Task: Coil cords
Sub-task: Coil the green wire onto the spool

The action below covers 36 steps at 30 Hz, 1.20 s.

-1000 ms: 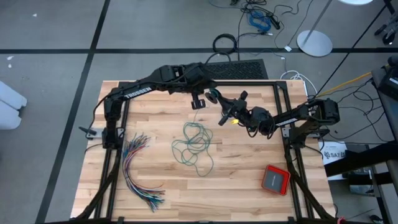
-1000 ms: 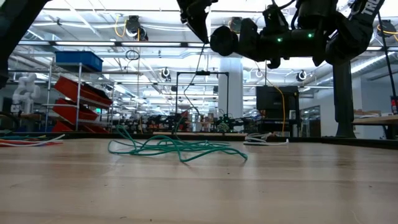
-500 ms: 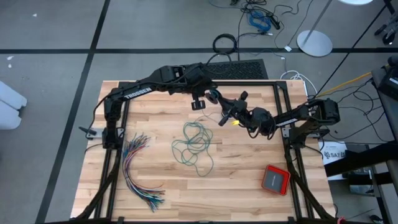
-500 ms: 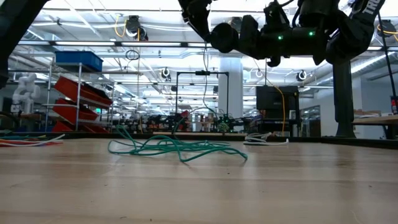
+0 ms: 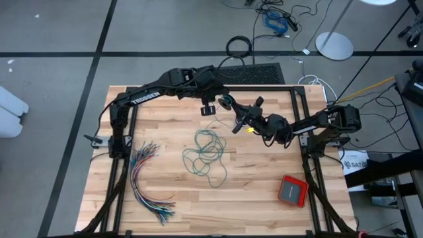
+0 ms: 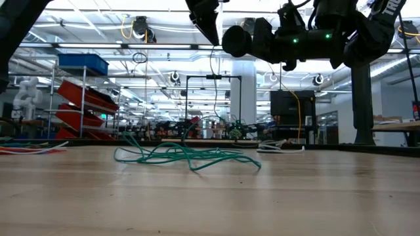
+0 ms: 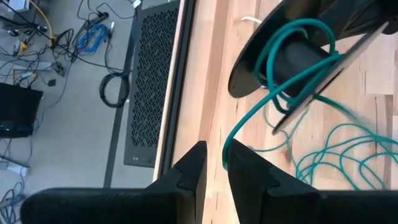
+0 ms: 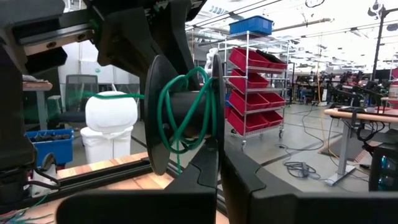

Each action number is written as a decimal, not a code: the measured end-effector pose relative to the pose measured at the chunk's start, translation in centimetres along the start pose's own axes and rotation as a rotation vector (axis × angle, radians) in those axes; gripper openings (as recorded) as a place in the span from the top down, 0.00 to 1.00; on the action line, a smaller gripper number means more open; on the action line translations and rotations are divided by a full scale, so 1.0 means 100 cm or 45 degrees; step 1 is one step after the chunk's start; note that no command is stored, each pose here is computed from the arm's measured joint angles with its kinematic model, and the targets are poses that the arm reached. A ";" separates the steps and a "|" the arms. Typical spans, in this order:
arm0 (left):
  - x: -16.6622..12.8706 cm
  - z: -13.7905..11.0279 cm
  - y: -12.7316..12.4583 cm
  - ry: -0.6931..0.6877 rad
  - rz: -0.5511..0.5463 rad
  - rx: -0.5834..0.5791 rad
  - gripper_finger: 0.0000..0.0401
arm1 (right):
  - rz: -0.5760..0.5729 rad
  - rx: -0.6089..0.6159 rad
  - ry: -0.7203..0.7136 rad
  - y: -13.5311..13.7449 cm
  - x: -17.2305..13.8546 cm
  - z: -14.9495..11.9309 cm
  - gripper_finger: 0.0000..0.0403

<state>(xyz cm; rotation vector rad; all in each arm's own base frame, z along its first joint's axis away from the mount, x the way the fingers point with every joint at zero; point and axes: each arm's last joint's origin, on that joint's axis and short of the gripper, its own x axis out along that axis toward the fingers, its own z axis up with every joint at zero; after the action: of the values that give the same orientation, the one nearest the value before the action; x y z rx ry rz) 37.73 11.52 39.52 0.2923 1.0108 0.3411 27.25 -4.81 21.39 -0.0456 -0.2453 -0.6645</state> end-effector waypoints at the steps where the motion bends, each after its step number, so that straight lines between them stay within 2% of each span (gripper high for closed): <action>1: -0.001 0.000 0.000 0.001 0.000 0.000 0.83 | 0.000 0.000 0.000 0.000 0.000 0.000 1.00; 10: -0.005 -0.006 0.001 0.053 -0.025 0.007 0.83 | -0.001 0.005 0.000 0.000 0.000 0.000 1.00; 14: -0.006 -0.005 0.000 0.019 -0.098 0.003 0.83 | 0.008 0.016 -0.009 0.000 0.000 0.001 1.00; 26: -0.003 -0.006 -0.001 0.019 -0.106 -0.006 0.83 | 0.010 0.022 -0.017 0.000 0.000 0.001 1.00; 31: 0.018 -0.019 0.000 0.129 -0.126 -0.018 0.83 | 0.010 0.018 -0.016 0.000 0.000 0.001 1.00; 36: 0.052 -0.047 0.008 0.301 -0.200 -0.087 0.83 | 0.010 0.014 -0.007 -0.001 -0.002 -0.001 1.00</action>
<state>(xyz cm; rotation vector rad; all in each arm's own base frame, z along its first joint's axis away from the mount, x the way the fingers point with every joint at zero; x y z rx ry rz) 36.14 14.72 33.46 0.1111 1.2442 0.2711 27.05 -4.78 21.25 -0.0381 -0.2536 -0.6552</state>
